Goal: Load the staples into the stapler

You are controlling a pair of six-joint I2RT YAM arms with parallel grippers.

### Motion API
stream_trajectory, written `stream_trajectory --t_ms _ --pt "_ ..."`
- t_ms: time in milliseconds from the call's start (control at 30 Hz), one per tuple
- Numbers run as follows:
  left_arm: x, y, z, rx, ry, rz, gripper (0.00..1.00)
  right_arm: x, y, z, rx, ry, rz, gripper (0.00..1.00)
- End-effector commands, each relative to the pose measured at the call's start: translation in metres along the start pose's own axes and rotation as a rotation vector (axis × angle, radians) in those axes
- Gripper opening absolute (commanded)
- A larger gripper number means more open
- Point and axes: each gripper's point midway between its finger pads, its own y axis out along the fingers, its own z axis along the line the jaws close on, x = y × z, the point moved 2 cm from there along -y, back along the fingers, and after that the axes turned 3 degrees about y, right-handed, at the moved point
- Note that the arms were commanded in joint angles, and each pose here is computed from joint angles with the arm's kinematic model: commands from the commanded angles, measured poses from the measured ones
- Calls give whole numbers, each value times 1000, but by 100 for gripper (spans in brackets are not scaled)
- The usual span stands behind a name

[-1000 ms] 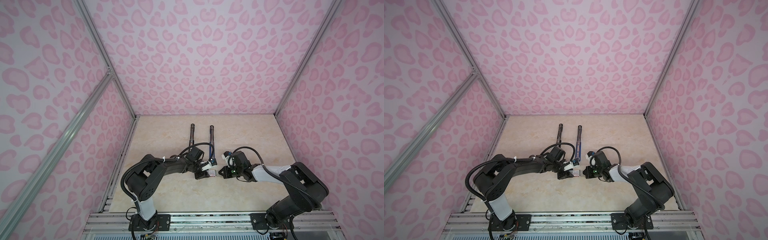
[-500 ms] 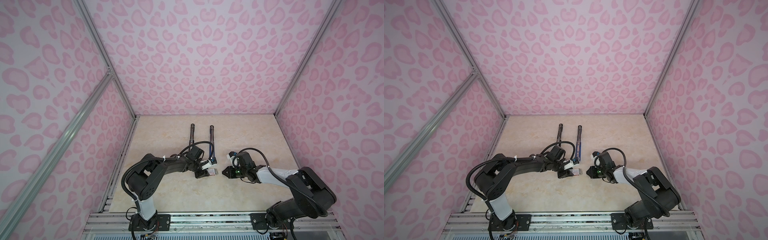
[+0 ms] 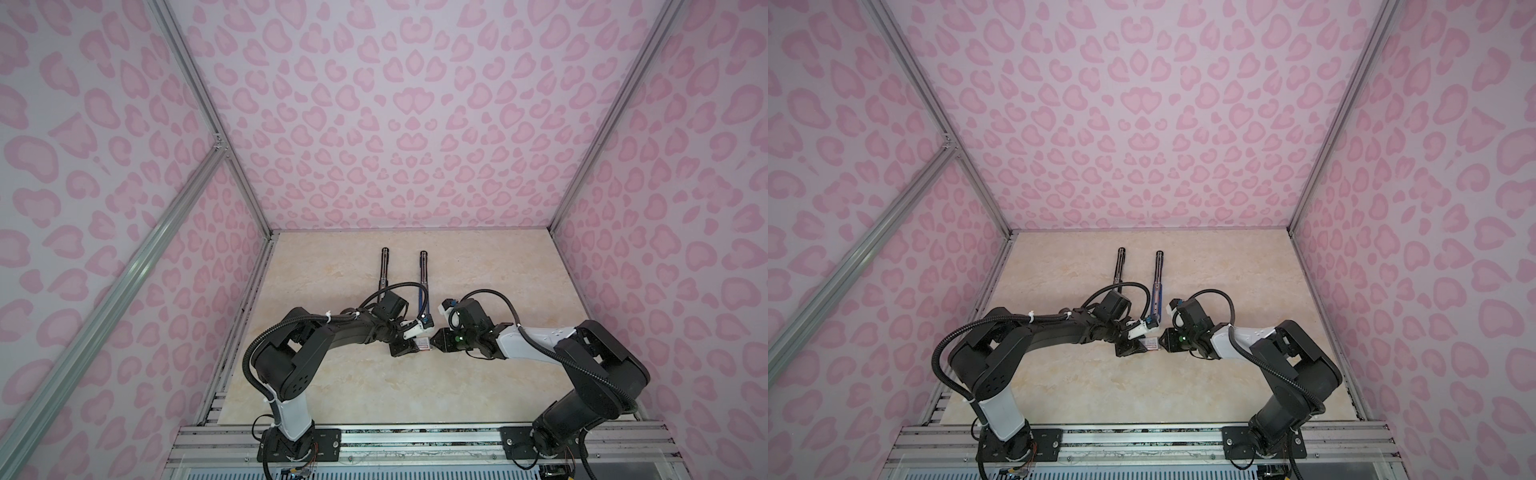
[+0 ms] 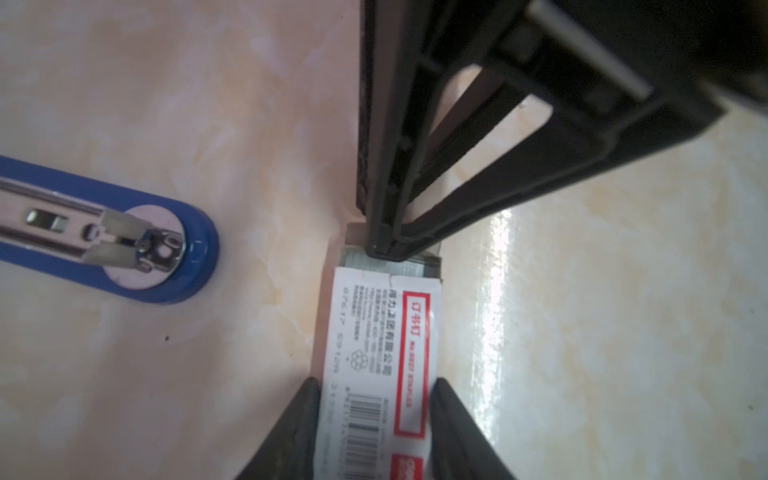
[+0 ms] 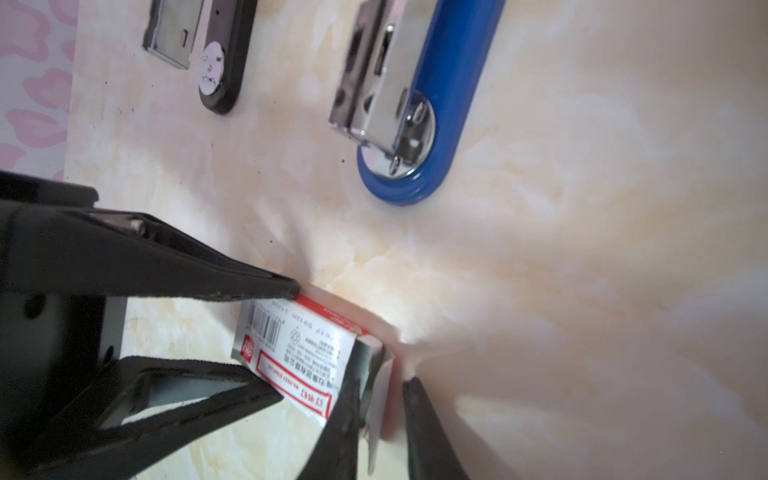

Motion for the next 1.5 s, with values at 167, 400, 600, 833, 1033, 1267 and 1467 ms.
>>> stream_trajectory --t_ms 167,400,600,833,1033,1267,1467 --pt "-4 2 -1 -15 -14 25 45 -17 -5 -24 -93 24 29 4" --pt "-4 3 -2 -21 -20 29 45 -19 -16 -39 -120 42 16 0" --pt "-4 3 -3 -28 -20 32 45 -20 -25 -48 -134 53 10 0" --pt "-5 4 -3 -36 -21 37 40 -22 -29 -50 -129 49 20 0" --pt "-3 1 -2 -20 -21 28 59 -20 -27 -46 -105 37 25 0" --pt "2 1 3 -13 18 32 66 -19 -18 -33 -81 4 47 0" --pt "2 6 -5 -52 21 42 66 -15 -10 -25 -65 0 47 0"
